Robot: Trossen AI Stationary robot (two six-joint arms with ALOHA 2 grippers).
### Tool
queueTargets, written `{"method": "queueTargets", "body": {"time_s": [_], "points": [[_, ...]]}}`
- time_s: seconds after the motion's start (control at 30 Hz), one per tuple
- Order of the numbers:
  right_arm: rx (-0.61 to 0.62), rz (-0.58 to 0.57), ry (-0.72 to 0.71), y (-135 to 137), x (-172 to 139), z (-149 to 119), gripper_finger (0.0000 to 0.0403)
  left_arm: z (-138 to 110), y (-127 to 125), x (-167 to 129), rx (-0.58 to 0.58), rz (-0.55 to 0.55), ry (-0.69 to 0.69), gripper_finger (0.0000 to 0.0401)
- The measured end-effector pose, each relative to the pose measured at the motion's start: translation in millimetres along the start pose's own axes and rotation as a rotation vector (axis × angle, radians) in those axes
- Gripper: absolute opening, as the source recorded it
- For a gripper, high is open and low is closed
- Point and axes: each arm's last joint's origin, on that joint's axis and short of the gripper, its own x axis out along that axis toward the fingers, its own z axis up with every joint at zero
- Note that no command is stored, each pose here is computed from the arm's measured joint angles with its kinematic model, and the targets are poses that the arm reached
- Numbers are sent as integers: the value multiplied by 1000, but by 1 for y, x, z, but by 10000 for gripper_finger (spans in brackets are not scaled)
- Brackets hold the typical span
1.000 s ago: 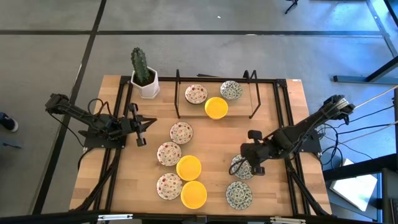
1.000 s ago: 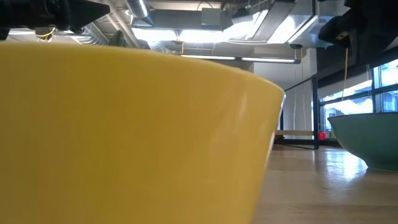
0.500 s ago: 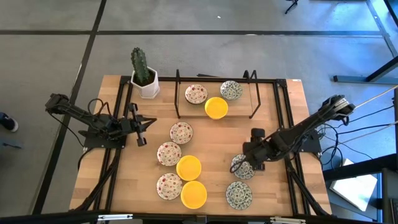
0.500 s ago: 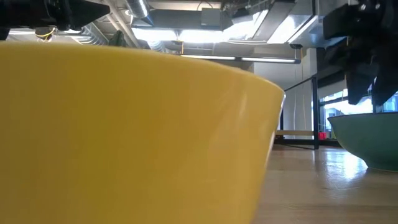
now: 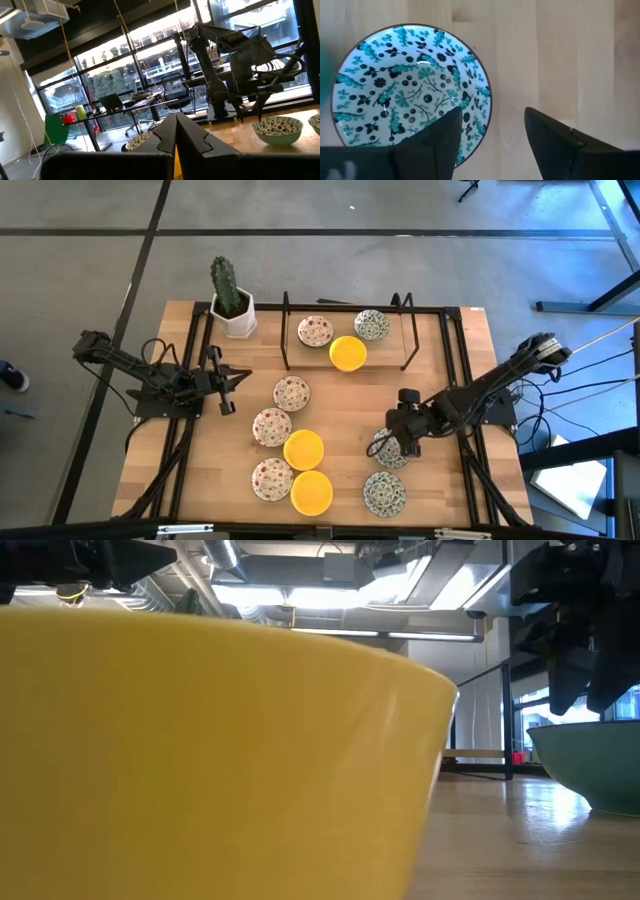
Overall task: Pick & Place Mini bowls
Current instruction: Stack the blue patterned bowl on the blue patterned bowl on the shelf
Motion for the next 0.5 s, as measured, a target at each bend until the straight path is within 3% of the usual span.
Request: {"method": "queueTargets", "body": {"time_s": [0.5], "points": [[-32, -29, 71, 4, 18, 0, 229, 0, 0, 0, 10, 5, 7, 8]]}}
